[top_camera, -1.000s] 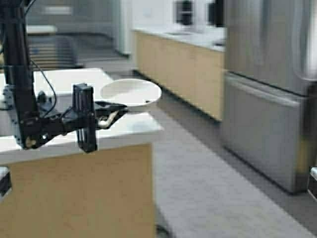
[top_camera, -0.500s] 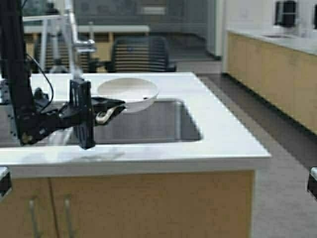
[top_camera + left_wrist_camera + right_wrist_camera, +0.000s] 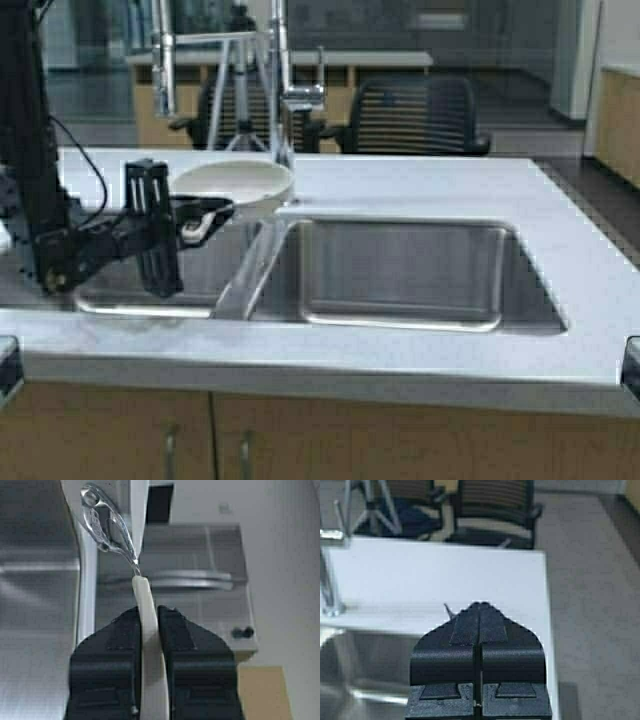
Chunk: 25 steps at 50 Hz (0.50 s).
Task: Wash the pan
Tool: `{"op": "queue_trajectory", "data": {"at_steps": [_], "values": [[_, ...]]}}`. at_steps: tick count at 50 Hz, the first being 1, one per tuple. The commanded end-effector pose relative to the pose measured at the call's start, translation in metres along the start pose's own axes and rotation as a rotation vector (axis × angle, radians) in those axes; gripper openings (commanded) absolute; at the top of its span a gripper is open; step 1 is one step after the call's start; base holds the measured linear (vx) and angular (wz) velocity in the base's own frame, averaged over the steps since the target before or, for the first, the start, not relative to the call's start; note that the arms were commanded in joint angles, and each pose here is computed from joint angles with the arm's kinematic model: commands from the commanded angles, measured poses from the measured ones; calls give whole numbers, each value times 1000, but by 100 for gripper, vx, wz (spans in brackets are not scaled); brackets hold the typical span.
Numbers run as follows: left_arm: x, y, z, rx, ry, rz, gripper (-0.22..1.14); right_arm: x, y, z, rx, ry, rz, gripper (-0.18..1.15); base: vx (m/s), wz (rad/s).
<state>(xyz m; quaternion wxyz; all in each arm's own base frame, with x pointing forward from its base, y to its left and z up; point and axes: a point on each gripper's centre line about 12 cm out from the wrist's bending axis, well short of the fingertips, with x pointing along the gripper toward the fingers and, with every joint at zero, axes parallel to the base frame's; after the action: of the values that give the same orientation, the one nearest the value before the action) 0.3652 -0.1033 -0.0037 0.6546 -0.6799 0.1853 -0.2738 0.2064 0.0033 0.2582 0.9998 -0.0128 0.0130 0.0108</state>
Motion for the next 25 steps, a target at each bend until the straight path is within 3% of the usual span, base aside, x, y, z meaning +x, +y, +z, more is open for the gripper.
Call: {"op": "queue_trajectory", "data": {"at_steps": [1, 13, 25], "values": [[10, -9, 22, 28, -61, -34, 3, 2, 0, 6, -2, -20, 0, 6, 15, 20], [25, -13, 37, 34, -71, -7, 3, 0, 0, 1, -8, -8, 1, 6, 15, 22], [4, -25, 9, -11, -21, 48, 3, 0, 0, 1, -3, -8, 1, 6, 14, 10]]}}
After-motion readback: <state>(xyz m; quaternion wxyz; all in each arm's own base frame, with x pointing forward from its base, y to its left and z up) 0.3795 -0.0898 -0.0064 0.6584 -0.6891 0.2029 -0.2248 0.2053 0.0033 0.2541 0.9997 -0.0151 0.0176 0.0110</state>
